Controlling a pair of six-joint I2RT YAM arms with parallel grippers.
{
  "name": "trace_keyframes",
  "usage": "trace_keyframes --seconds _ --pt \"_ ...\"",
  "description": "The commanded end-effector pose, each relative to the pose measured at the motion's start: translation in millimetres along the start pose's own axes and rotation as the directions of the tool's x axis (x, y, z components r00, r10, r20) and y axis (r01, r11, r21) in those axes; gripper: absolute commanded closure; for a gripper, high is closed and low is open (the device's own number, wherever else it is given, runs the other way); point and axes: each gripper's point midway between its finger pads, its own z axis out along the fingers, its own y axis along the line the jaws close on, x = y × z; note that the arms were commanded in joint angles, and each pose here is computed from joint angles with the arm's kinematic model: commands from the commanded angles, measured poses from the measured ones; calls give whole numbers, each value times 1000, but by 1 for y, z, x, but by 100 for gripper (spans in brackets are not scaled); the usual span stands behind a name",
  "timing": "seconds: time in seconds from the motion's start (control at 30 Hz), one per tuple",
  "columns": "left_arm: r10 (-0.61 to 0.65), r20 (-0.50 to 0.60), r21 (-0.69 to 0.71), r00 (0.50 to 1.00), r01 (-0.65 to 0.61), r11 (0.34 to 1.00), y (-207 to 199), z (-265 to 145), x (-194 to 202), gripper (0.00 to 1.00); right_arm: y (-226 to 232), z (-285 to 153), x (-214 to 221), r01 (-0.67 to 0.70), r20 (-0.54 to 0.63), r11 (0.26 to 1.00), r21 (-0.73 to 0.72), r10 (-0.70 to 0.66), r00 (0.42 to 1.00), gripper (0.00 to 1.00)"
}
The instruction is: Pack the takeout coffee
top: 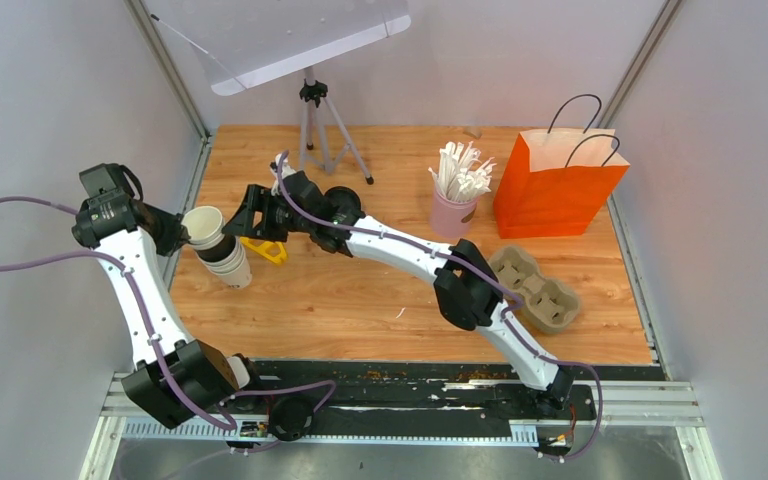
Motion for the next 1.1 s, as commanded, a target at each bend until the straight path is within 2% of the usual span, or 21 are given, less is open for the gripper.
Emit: trace_keyframes --seconds 0.0,0.6,1.07 --pt "15 13 49 1000 -16 999 -10 -10 -6 100 32 1 -13 39 49 995 -97 -35 998 27" --pt "-67 4 126 998 66 990 -25 -18 -7 100 15 10 9 56 3 997 -46 -56 998 30" --pt "-82 38 142 996 76 987 -30 -29 -18 100 8 7 14 96 -16 995 -17 -96 995 30"
